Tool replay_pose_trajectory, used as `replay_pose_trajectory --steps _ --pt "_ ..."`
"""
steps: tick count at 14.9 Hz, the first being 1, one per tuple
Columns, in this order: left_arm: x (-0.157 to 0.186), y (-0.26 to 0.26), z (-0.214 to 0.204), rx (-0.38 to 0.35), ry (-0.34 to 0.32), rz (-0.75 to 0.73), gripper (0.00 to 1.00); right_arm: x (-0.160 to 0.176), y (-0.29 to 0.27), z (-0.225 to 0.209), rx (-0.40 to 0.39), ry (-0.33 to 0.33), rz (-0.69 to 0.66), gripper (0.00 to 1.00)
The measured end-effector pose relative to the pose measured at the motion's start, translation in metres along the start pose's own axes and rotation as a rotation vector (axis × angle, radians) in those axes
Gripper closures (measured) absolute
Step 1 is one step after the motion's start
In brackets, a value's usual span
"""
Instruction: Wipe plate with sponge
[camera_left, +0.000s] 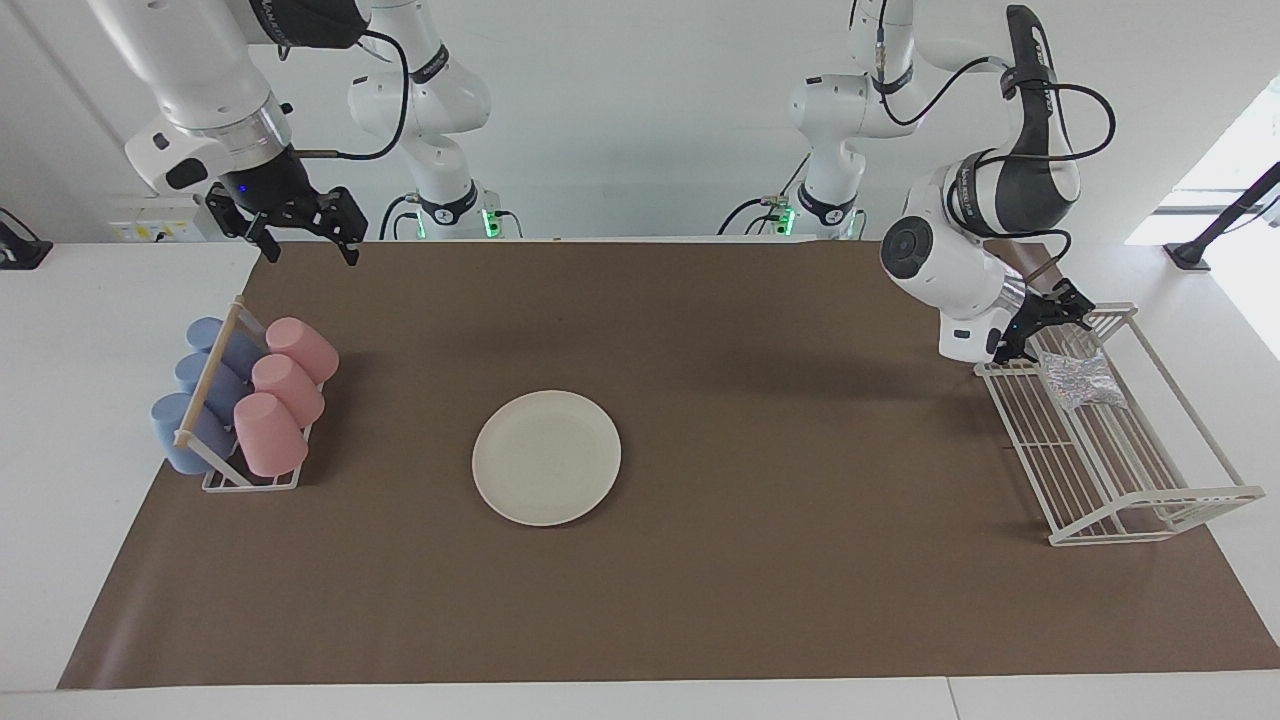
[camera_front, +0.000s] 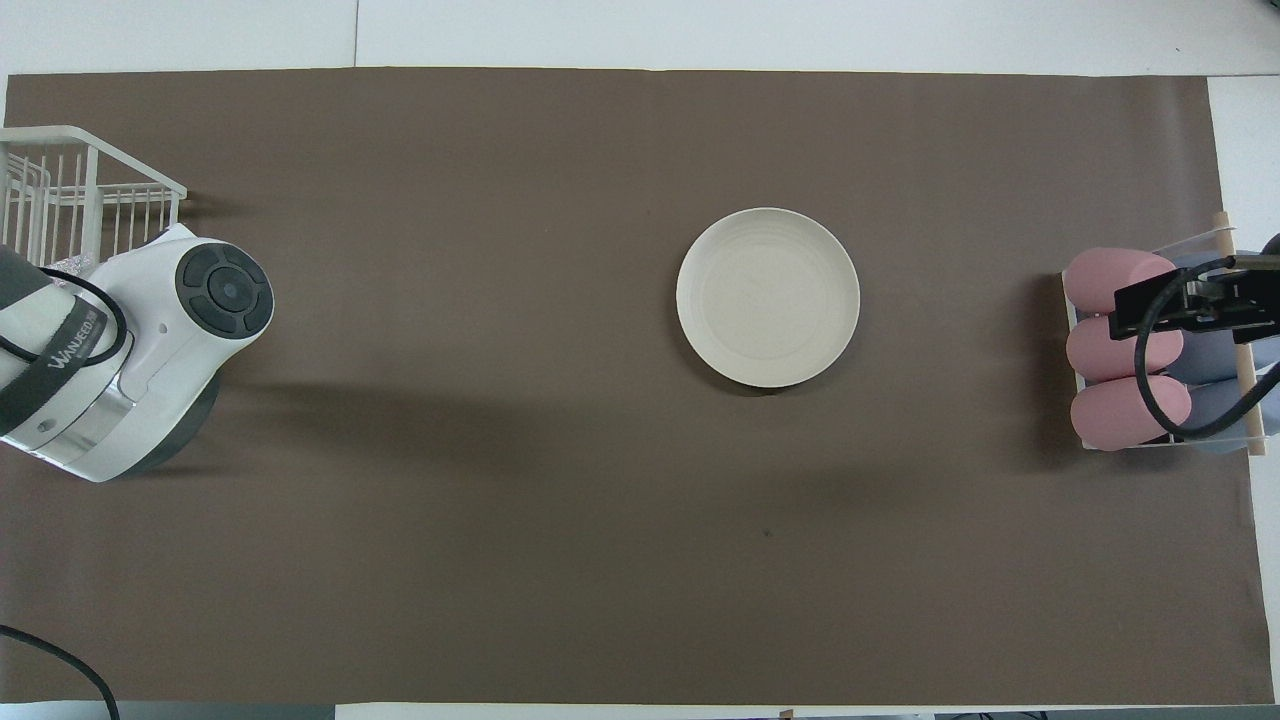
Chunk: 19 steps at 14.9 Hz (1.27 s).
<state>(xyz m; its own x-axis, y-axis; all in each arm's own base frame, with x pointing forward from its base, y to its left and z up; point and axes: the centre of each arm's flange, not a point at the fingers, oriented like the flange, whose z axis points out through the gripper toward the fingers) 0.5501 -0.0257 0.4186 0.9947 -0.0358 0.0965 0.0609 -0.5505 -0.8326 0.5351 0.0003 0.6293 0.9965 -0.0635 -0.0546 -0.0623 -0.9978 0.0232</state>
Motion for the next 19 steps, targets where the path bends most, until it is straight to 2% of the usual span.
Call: replay_pose_trajectory --steps 3,5,7,9,12,16,19 --pt "0.000 0.000 -0.002 -0.030 -0.017 -0.017 0.00 0.000 -0.001 0.000 0.000 0.000 -0.002 0.00" --pt "0.003 -0.005 -0.010 -0.099 -0.047 -0.061 0.00 0.000 -0.001 0.000 0.000 0.000 -0.003 0.00" --pt "0.009 -0.018 -0.025 -0.201 -0.093 -0.131 0.00 0.000 -0.001 0.000 0.000 0.000 -0.003 0.00" --pt "0.014 -0.042 -0.046 -0.342 -0.161 -0.189 0.00 0.000 -0.001 0.000 0.000 0.000 -0.003 0.00" --pt "0.015 -0.104 -0.069 -0.540 -0.230 -0.233 0.00 0.000 -0.001 0.000 0.000 0.000 -0.003 0.00" --pt "0.000 -0.174 -0.090 -0.733 -0.268 -0.231 0.00 0.000 -0.001 0.000 0.000 0.001 -0.003 0.00" --pt "-0.017 -0.202 -0.102 -0.853 -0.249 -0.166 0.00 -0.001 -0.002 -0.001 0.000 0.001 -0.004 0.00"
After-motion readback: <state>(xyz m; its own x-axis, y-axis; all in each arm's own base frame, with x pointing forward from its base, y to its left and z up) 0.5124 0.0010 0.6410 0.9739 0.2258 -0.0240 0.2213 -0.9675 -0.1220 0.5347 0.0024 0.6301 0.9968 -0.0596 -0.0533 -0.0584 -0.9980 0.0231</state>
